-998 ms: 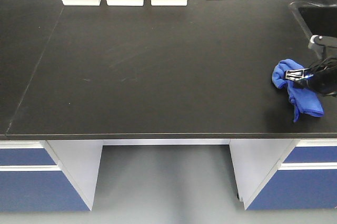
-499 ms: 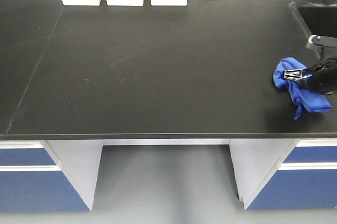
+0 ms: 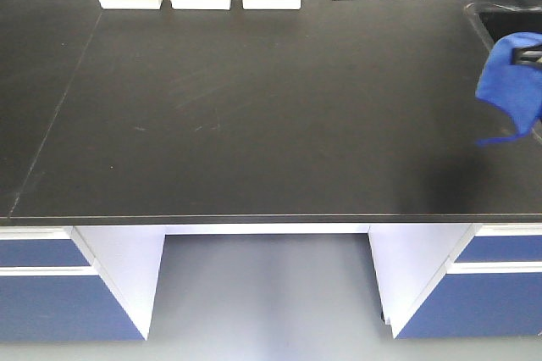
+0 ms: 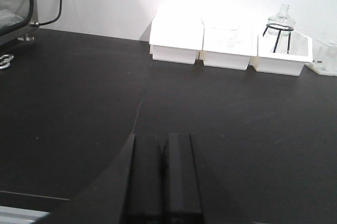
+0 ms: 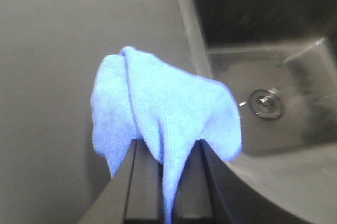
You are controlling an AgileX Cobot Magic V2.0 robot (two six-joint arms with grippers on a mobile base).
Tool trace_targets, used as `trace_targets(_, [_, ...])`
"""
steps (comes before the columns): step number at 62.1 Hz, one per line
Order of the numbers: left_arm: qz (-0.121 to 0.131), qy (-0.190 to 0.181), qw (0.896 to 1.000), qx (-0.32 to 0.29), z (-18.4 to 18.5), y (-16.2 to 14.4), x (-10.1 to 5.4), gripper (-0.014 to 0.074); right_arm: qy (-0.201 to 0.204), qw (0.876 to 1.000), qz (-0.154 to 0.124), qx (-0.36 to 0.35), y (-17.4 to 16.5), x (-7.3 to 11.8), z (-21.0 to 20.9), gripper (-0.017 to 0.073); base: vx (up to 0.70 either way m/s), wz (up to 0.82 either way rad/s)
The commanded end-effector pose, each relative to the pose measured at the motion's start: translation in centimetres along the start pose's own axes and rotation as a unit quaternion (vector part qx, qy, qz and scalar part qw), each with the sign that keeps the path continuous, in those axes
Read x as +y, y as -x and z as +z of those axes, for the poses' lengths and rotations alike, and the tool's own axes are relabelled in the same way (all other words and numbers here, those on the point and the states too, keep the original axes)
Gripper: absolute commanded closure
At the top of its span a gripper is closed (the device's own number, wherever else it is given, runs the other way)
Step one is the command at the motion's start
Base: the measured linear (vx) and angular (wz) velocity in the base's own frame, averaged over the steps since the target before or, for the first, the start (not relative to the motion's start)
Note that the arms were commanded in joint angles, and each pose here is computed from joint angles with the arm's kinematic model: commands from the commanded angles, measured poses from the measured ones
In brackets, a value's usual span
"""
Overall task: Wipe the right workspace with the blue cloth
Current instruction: 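Lift the blue cloth off the bench with the right gripper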
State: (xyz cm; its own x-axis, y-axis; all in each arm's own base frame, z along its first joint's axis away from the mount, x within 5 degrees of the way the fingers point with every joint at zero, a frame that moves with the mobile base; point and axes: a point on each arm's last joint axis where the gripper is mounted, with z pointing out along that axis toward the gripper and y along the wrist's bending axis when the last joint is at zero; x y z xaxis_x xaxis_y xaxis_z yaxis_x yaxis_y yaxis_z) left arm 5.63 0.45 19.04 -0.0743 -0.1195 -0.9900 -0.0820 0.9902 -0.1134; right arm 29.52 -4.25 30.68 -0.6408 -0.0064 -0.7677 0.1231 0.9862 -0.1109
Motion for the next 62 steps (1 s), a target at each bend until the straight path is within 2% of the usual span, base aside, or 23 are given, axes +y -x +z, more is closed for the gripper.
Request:
trace_targets(1, [-0.004,-0.009,0.999,-0.035,0.0,-0.2,-0.1,0.0599,0.014,0.997,-0.04,-0.062,1.7,0.7,-4.5,0.0559,0.0,0.0])
trace_targets(6, [-0.004,-0.009,0.999,-0.035,0.0,-0.2,-0.1,0.0599,0.037,0.994,-0.052,-0.091,2.0,1.7,-7.1,0.0559,0.0,0.0])
trace_targets(11, [-0.004,-0.009,0.999,-0.035,0.0,-0.2,-0.1,0.0599,0.068,0.991,-0.024,-0.111,1.9,2.3,-9.4,0.0559,0.0,0.0])
trace_targets(13, [-0.004,-0.009,0.999,-0.035,0.0,-0.2,-0.1,0.0599,0.076,0.991,-0.021,-0.112,1.7,2.5,-9.9,0.0559,0.0,0.0])
trace_targets(18, [-0.004,-0.009,0.999,-0.035,0.0,-0.2,-0.1,0.0599,0.078,0.988,-0.025,-0.129,0.3,2.4,-11.1,0.0559,0.0,0.0])
trace_targets(29, [-0.004,-0.009,0.999,-0.035,0.0,-0.2,-0.1,0.0599,0.072,0.986,-0.031,-0.148,-5.3,2.2,-12.1,0.0559,0.0,0.0])
trace_targets(36, [-0.004,-0.009,0.999,-0.035,0.0,-0.2,-0.1,0.0599,0.071,0.984,-0.03,-0.164,-7.8,2.1,-13.0,0.0559,0.0,0.0])
trace_targets(45, [-0.004,-0.009,0.999,-0.035,0.0,-0.2,-0.1,0.0599,0.069,0.979,-0.027,-0.192,-9.4,1.8,-14.9,0.0559,0.0,0.0])
trace_targets(62, [-0.004,-0.009,0.999,-0.035,0.0,-0.2,-0.1,0.0599,0.066,0.97,-0.023,-0.235,-10.1,1.4,-17.4,0.0559,0.0,0.0])
